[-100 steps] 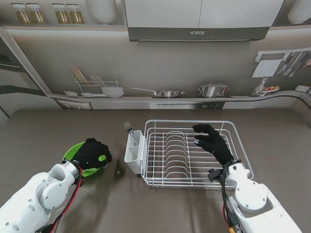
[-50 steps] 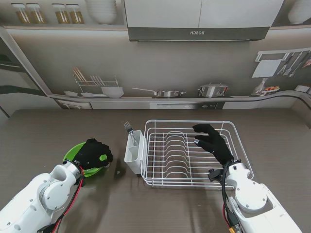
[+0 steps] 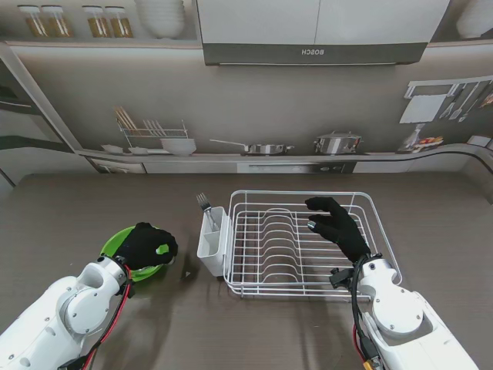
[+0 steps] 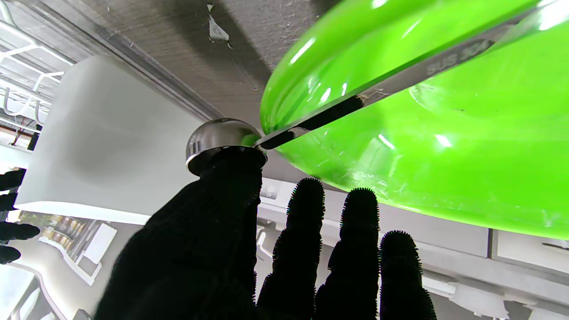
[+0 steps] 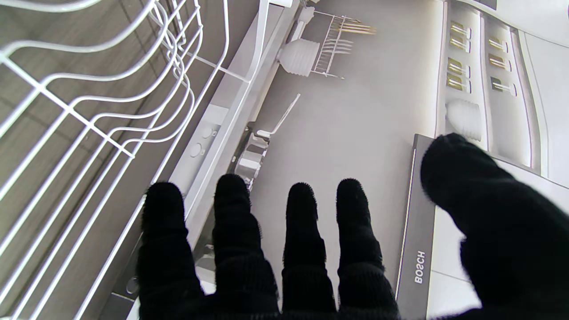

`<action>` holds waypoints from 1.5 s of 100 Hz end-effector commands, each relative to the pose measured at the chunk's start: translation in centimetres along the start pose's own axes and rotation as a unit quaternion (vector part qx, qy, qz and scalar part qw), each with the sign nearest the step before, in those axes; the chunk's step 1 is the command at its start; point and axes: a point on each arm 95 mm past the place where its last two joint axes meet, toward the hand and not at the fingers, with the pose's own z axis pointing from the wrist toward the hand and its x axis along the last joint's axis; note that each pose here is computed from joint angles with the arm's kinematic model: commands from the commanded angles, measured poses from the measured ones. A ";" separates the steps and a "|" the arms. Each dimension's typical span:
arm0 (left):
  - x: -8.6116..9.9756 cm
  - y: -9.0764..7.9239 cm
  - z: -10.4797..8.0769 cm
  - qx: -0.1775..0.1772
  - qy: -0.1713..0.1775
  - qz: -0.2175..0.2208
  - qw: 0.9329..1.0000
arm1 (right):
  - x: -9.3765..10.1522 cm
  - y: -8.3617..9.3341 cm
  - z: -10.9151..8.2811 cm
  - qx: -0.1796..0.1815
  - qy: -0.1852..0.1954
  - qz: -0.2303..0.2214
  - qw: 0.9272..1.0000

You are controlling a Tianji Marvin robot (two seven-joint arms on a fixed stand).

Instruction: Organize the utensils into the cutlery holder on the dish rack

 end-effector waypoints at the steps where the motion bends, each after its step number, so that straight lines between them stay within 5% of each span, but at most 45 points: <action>1: 0.1 0.2 -0.1 -0.006 0.001 -0.003 1.000 | 0.1 -0.4 -0.1 0.009 0.000 0.003 1.000; 64: 0.2 -1.6 -0.3 0.013 0.011 -0.025 1.000 | 0.1 -0.5 -0.1 0.010 -0.001 0.004 1.000; 150: 3.5 -8.6 2.2 0.101 0.073 -0.063 0.990 | 0.1 -0.5 -0.1 0.011 -0.002 0.004 1.000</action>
